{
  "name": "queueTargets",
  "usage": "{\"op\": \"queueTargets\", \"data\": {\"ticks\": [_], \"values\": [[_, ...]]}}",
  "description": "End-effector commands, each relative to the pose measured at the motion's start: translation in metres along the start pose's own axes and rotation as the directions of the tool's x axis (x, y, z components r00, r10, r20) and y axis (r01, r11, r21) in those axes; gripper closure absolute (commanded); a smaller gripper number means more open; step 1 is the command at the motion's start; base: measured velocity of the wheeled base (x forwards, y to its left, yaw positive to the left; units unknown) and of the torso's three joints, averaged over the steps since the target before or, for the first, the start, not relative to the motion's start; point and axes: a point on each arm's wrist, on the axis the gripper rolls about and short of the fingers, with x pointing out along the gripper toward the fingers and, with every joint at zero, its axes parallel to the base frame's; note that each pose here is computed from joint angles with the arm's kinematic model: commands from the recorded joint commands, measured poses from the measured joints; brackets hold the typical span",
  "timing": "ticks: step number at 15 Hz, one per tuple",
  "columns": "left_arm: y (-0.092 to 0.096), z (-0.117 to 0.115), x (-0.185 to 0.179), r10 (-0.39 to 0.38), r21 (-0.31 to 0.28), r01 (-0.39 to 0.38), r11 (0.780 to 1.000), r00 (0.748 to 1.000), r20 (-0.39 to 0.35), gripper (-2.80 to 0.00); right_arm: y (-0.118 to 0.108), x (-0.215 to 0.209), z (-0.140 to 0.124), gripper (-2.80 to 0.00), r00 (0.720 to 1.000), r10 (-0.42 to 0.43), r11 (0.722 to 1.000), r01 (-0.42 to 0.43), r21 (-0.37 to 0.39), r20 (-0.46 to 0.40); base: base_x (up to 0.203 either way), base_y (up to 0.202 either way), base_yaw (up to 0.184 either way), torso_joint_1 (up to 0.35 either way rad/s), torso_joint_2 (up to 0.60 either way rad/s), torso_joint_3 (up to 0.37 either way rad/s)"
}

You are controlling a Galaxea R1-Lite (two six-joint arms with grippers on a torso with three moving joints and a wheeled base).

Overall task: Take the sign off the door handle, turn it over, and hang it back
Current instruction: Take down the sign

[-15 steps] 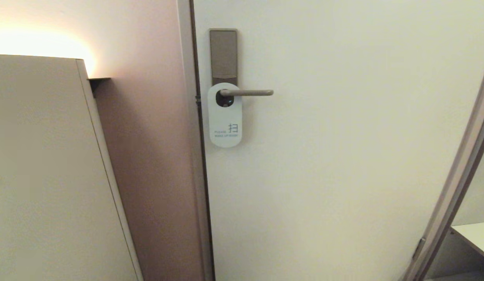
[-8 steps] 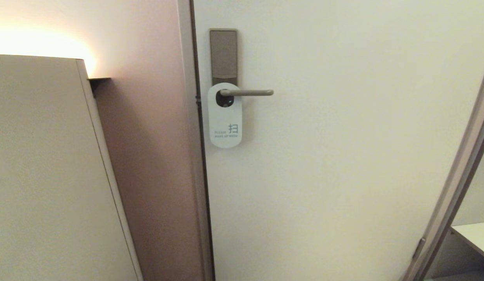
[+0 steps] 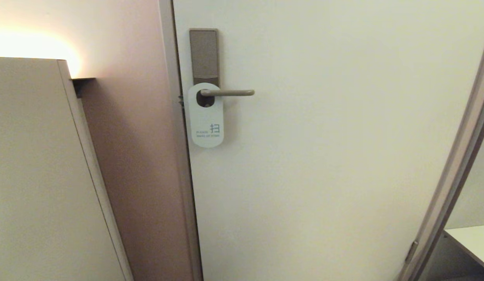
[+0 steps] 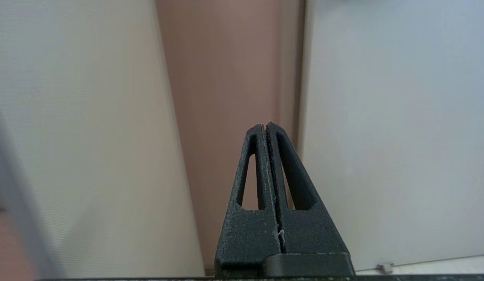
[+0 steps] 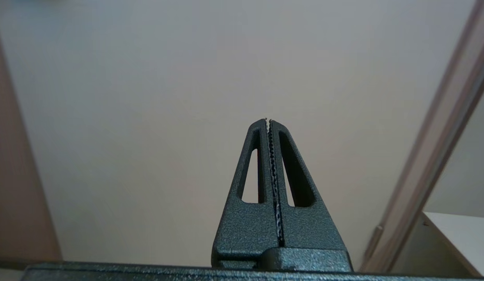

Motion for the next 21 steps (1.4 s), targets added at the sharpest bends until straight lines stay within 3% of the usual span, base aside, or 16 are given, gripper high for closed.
{"op": "queueTargets", "data": {"ticks": [1, 9, 21], "values": [[0.0, -0.0001, 0.0, -0.001, 0.0, 0.001, 1.0, 1.0, 0.0, 0.0, 0.0, 0.0001, 0.0002, 0.0, 1.0, 0.001, 1.0, -0.001, 0.0, 0.001, 0.0, -0.184, 0.011, 0.002, 0.01, 0.001], [0.0, 0.0, 0.0, 0.001, 0.0, -0.001, 1.0, 1.0, 0.0, 0.0, 0.0, 0.0001, 0.0002, 0.0, 1.0, 0.0, 1.0, 0.0, 0.0, 0.0, 0.0, -0.18, 0.011, 0.0, 0.0, 0.003], [0.0, 0.0, 0.0, -0.002, 0.009, 0.002, 1.0, 1.0, 0.0, 0.0, 0.0, 0.0001, 0.0002, 0.0, 1.0, -0.001, 1.0, 0.001, 0.0, 0.0, 0.0, -0.005, 0.001, 0.0, 0.0, -0.001]]}}
